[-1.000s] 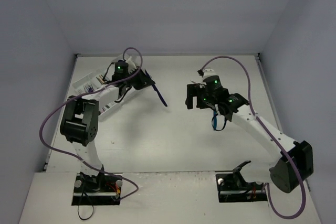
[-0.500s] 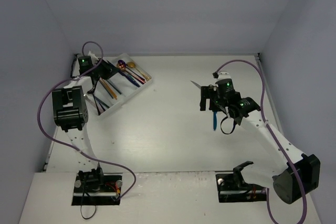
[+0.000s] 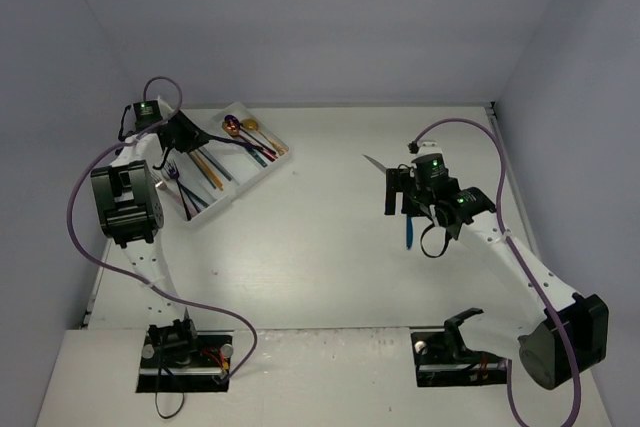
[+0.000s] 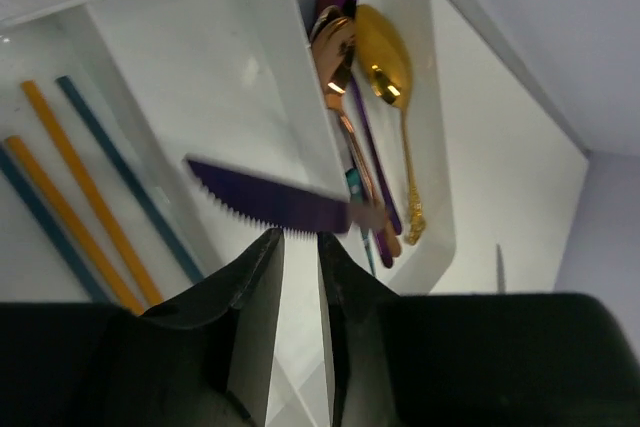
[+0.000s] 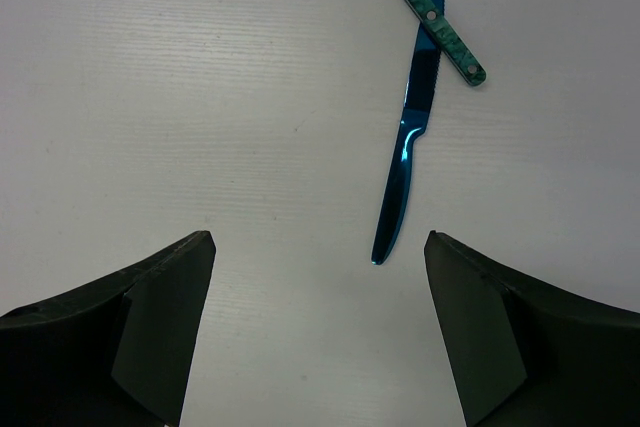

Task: Sort the eating utensils into containers

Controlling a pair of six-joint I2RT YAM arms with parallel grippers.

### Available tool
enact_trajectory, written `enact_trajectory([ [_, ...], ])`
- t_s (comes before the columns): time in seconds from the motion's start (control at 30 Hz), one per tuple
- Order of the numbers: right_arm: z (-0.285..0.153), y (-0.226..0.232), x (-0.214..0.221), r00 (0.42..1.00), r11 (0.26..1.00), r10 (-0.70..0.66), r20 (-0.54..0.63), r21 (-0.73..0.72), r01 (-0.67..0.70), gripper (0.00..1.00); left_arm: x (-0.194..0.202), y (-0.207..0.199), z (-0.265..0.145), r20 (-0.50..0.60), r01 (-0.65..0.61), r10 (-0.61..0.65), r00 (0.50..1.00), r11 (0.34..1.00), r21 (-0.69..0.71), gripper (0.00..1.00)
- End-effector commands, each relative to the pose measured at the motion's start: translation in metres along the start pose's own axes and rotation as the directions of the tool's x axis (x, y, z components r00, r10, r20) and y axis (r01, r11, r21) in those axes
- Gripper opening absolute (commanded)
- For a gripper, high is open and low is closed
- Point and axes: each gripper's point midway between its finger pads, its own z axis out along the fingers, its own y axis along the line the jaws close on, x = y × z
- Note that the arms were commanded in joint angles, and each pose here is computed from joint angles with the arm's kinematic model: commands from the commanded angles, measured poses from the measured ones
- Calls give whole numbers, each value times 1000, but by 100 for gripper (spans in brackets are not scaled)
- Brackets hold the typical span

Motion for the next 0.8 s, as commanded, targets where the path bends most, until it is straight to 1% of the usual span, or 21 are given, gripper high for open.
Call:
enact_trajectory([
  [0.0,3,-6,-2,1000,999,25,11,28,-25,84,-10,4,-24,1,-132,133,991,984,-121,19],
  [0.1,3,-5,0,1000,999,29,6,23,-29,84,-12,6,-24,-3,-153,154,988,980,-129,10],
  [0.17,2,-6,2,999,999,32,4,25,-32,84,-10,7,-20,-12,-161,161,987,980,-118,2],
  [0.2,2,-6,3,999,999,35,1,23,-35,84,-8,7,-18,-19,-164,163,986,980,-111,0],
  [0.27,2,-4,6,999,999,38,-5,14,-38,84,-6,1,-21,-26,-169,168,986,982,-86,0],
  [0.33,1,-4,8,999,999,42,-6,12,-42,84,-6,-13,-30,-10,-217,217,976,974,-64,12],
  [0.37,1,-5,8,999,999,43,-5,14,-43,84,-5,-21,-35,3,-247,248,969,967,-70,16],
  [0.5,5,-7,8,999,999,39,-13,34,-38,84,10,-64,-40,44,-300,305,951,949,-98,20],
  [0.57,8,-7,7,999,999,36,-19,39,-35,84,18,-88,-34,95,-306,321,942,942,-140,22],
  [0.63,8,-4,2,999,999,37,-14,32,-36,84,26,-107,-24,168,-264,298,940,944,-197,22],
  [0.7,7,-2,-2,999,999,37,-8,24,-37,84,30,-116,-15,224,-209,259,939,952,-222,24],
  [0.77,5,-1,-6,999,999,36,2,17,-36,84,30,-124,-5,292,-120,189,938,964,-238,26],
])
